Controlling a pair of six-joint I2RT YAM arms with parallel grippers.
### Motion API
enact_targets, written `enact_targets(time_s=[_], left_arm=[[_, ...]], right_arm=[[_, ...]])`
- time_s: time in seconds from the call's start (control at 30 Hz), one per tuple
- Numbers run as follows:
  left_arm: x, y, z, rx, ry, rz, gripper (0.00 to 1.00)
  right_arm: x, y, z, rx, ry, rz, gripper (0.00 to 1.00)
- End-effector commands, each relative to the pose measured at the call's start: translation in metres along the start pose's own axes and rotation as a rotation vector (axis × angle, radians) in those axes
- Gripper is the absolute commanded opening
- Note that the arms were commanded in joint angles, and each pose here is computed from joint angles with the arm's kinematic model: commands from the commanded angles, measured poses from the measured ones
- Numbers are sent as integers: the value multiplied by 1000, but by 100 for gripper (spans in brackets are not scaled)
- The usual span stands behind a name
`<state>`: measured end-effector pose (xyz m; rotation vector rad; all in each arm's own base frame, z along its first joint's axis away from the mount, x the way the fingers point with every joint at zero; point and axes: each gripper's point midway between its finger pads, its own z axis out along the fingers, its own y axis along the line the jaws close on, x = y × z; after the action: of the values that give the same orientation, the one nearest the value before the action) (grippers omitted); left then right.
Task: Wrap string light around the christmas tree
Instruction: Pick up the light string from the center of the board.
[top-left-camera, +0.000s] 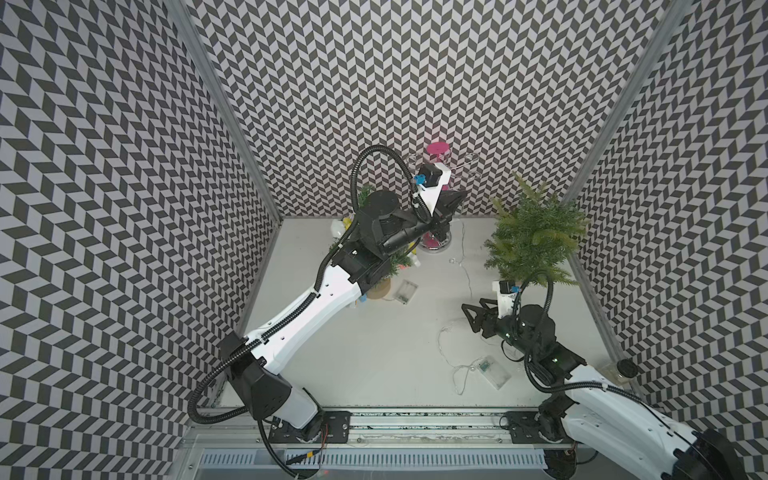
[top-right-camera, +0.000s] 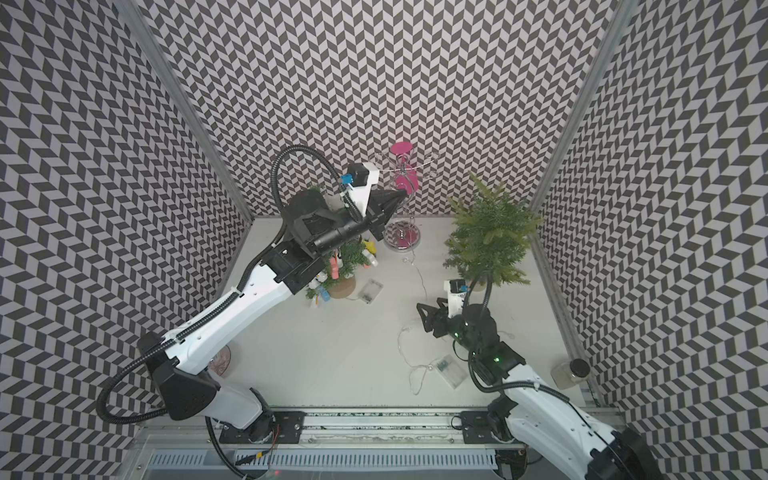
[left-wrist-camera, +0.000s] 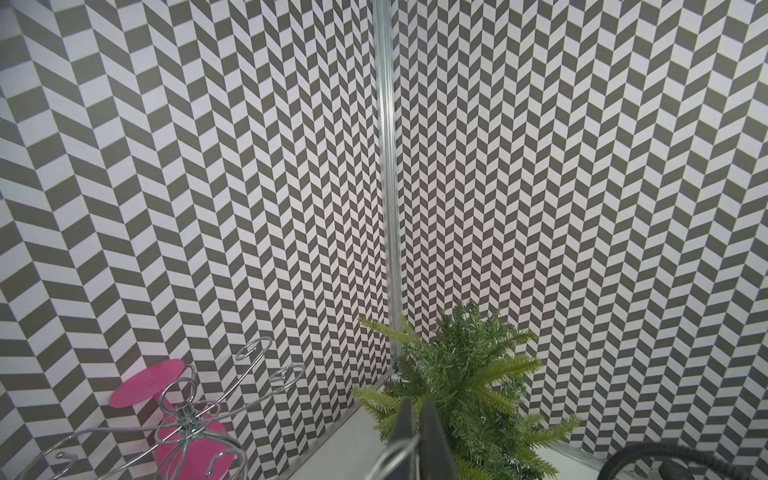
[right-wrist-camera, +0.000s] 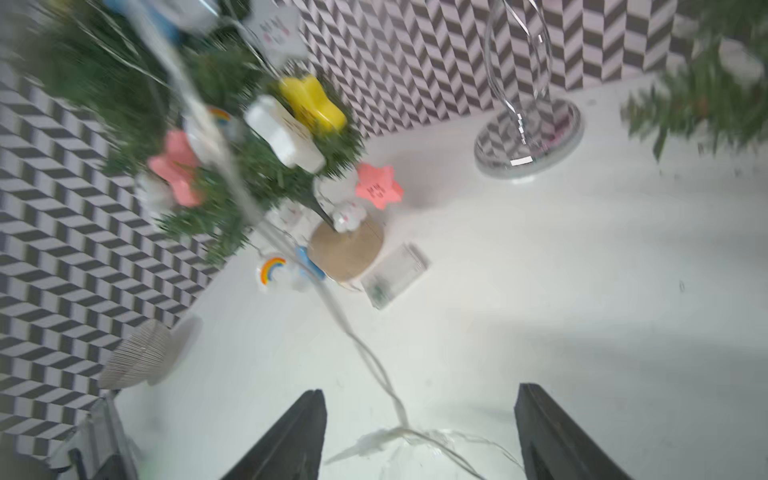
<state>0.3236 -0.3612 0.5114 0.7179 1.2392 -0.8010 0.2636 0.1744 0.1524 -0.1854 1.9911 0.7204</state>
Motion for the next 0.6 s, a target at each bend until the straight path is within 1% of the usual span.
enact_targets(time_s=[0.0, 0.07, 0.13, 0.23, 0.27, 0.3, 0.37, 0.43, 0.5, 0.57], left_arm=[[-11, 6, 1, -24, 2, 42, 0], [-13, 8, 1, -30, -2, 42, 0], [-13, 9, 1, -29, -3, 42, 0], [-14, 8, 0, -28, -2, 47, 0], [-14, 10, 0, -39, -2, 50, 0], [-14, 12, 0, -51, -1, 52, 0], [-14, 16, 0, -61, -3, 52, 0], [-11, 16, 3, -59, 2, 49, 0], [-10, 18, 4, -62, 2, 49, 0], [-11, 19, 4, -63, 4, 49, 0]], right_arm=[[7, -10, -1, 47, -5, 44, 74], [8, -18, -2, 71, -41, 49, 72], [10, -21, 0, 81, -47, 55, 65], [20, -24, 1, 112, 29, 72, 50], [24, -27, -1, 127, 46, 79, 46], [25, -29, -4, 137, 36, 88, 47], [25, -31, -8, 139, 13, 112, 51], [23, -30, -11, 137, 8, 110, 53], [21, -35, -11, 163, -12, 106, 49], [25, -34, -8, 160, 17, 104, 49]])
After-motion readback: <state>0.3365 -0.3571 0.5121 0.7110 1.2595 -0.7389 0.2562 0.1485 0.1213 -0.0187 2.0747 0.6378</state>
